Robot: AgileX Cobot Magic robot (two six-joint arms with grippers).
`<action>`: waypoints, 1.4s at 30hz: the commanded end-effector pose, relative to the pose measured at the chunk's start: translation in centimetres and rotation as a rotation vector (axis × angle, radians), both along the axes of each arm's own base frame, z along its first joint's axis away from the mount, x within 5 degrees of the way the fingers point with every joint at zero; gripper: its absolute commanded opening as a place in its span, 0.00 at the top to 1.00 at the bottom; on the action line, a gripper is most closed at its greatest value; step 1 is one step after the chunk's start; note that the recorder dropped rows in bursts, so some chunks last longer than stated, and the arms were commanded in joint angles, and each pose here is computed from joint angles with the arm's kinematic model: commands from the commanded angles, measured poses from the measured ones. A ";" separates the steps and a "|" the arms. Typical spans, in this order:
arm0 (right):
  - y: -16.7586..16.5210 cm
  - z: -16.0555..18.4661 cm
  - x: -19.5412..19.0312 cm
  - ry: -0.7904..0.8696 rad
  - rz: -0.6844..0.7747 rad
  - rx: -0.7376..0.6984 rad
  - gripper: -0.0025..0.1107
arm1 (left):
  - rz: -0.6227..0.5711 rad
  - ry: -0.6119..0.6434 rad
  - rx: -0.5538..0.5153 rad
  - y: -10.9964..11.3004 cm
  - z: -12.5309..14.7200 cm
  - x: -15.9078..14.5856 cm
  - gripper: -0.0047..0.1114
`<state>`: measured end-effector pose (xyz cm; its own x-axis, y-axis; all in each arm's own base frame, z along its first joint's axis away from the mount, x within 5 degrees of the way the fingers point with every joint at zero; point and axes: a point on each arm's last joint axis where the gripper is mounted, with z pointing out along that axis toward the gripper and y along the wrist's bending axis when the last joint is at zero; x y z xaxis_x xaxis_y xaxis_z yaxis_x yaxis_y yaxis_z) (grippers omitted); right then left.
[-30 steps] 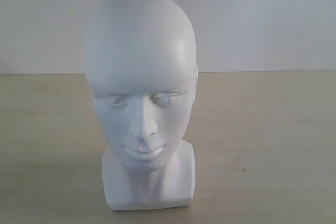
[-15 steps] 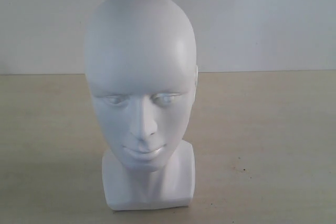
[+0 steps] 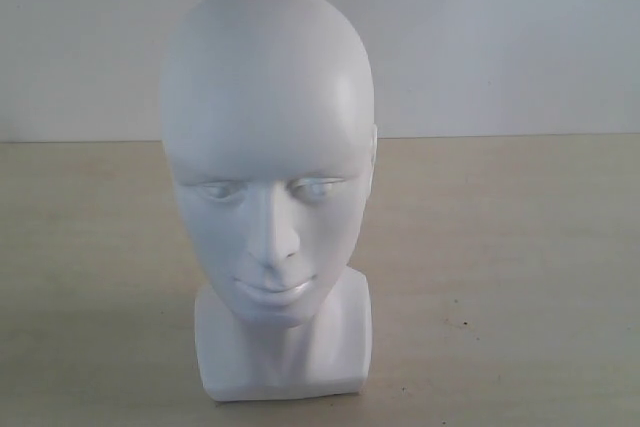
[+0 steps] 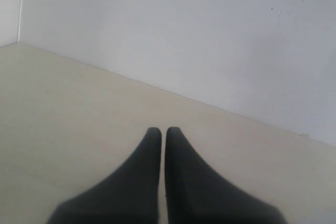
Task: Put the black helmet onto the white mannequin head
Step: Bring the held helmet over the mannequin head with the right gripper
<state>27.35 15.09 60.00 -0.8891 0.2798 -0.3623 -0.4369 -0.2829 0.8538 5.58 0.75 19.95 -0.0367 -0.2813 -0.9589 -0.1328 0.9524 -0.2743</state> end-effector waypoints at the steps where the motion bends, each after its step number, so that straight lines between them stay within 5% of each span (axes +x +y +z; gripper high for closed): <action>1: -1.0 1.5 -2.2 -0.004 -0.010 0.098 0.98 | 0.002 -0.004 0.004 0.0 0.0 0.0 0.92; 25: -1.8 -2.6 -5.3 0.075 -0.080 0.026 0.98 | 0.002 -0.004 0.004 0.0 0.0 0.0 0.92; 42: -1.9 -1.6 -6.9 0.010 -0.162 0.062 0.98 | 0.002 -0.004 0.004 0.0 0.0 0.0 0.92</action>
<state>21.43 13.37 56.97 -0.8433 0.4003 -0.3585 -0.4564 -0.1814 0.8711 5.58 0.75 19.95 -0.0367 -0.2813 -0.9589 -0.1328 0.9524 -0.2743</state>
